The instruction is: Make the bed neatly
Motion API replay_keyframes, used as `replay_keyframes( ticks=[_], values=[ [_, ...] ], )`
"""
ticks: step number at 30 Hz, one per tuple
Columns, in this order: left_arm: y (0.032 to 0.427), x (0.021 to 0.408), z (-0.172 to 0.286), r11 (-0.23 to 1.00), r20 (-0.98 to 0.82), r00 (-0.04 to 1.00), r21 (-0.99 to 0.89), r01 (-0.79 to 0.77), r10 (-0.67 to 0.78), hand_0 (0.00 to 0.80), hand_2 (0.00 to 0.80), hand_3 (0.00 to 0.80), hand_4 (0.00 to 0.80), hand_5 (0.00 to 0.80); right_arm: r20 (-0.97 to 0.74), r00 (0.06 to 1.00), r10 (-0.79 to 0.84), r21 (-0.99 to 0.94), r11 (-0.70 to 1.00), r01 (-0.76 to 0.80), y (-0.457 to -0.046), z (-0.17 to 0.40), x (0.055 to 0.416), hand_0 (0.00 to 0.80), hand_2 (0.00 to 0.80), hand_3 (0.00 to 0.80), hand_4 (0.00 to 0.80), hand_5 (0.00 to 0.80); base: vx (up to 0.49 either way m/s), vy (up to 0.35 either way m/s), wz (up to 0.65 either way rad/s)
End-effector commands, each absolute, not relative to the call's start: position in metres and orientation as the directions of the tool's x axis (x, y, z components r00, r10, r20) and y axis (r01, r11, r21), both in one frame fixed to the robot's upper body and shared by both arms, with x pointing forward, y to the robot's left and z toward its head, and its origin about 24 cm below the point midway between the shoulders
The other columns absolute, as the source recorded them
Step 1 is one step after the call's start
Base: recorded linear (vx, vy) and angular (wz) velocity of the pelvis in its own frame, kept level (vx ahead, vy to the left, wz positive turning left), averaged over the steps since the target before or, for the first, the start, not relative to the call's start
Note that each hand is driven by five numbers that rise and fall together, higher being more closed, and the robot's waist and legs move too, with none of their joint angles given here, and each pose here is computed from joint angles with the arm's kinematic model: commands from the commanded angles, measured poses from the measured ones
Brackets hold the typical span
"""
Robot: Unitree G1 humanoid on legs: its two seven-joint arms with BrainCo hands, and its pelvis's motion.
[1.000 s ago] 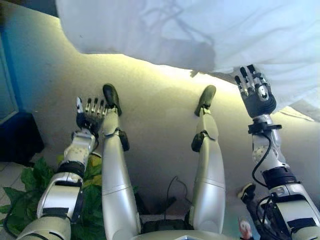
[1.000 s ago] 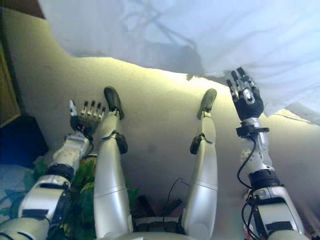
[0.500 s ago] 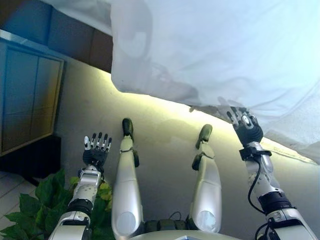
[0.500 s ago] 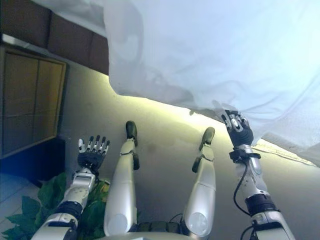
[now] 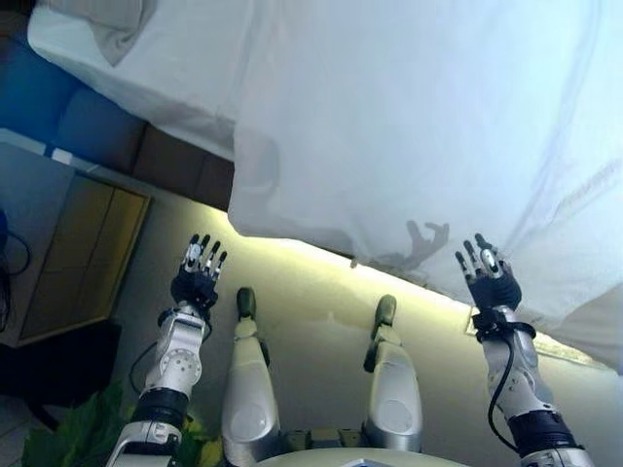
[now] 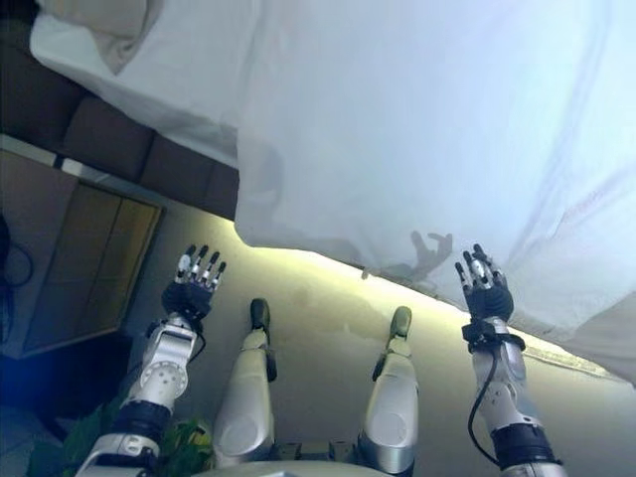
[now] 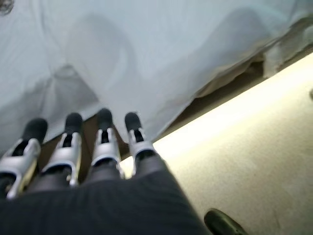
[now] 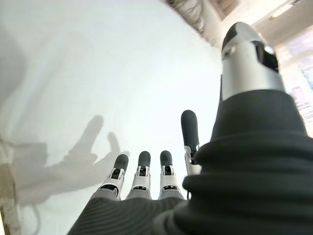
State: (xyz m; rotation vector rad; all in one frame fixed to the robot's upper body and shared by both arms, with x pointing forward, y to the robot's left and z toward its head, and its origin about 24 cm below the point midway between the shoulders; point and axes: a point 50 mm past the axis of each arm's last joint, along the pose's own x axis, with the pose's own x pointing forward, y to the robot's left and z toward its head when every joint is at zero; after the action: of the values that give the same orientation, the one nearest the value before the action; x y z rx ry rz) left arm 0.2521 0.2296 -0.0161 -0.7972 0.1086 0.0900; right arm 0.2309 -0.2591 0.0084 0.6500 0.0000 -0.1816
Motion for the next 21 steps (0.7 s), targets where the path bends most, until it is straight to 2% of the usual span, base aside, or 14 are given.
replay_keyframes(
  ticks=[1,4,8,12,15,21],
  values=[
    [0.250,0.228,-0.030,0.667,-0.193,0.979,-0.722,-0.186,0.064,0.000,0.000,0.000,0.000,0.000,-0.099,0.974,-0.203,0.628,0.746,0.220,-0.260,-0.008,0.207,0.000,0.000,0.000,0.000,0.000,0.191,-0.091,0.10],
    [0.247,0.214,-0.044,0.617,-0.244,0.969,-0.757,-0.216,0.039,0.000,0.000,0.000,0.000,0.000,-0.149,0.966,-0.210,0.607,0.752,0.257,-0.256,-0.017,0.196,0.000,0.000,0.000,0.000,0.000,0.152,-0.056,0.04],
    [0.240,0.202,-0.055,0.727,-0.326,0.945,-0.647,-0.230,0.009,0.000,0.000,0.000,0.000,0.000,-0.220,0.948,-0.228,0.574,0.756,0.315,-0.253,-0.027,0.184,0.000,0.000,0.000,0.000,0.000,0.147,-0.040,0.09],
    [0.227,0.199,-0.058,0.795,-0.360,0.929,-0.587,-0.154,-0.086,0.000,0.000,0.000,0.000,0.000,-0.291,0.932,-0.214,0.526,0.779,0.343,-0.243,-0.040,0.169,0.000,0.000,0.000,0.000,0.000,0.085,-0.035,0.04],
    [0.216,0.201,-0.052,0.869,-0.352,0.923,-0.493,-0.042,-0.155,0.000,0.000,0.000,0.000,0.000,-0.328,0.920,-0.216,0.477,0.803,0.358,-0.239,-0.045,0.166,0.000,0.000,0.000,0.000,0.000,0.021,-0.026,0.14],
    [0.200,0.198,-0.050,0.839,-0.331,0.912,-0.544,0.024,-0.241,0.000,0.000,0.000,0.000,0.000,-0.394,0.901,-0.184,0.487,0.789,0.374,-0.225,-0.059,0.160,0.000,0.000,0.000,0.000,0.000,0.071,-0.009,-0.03]
  ],
)
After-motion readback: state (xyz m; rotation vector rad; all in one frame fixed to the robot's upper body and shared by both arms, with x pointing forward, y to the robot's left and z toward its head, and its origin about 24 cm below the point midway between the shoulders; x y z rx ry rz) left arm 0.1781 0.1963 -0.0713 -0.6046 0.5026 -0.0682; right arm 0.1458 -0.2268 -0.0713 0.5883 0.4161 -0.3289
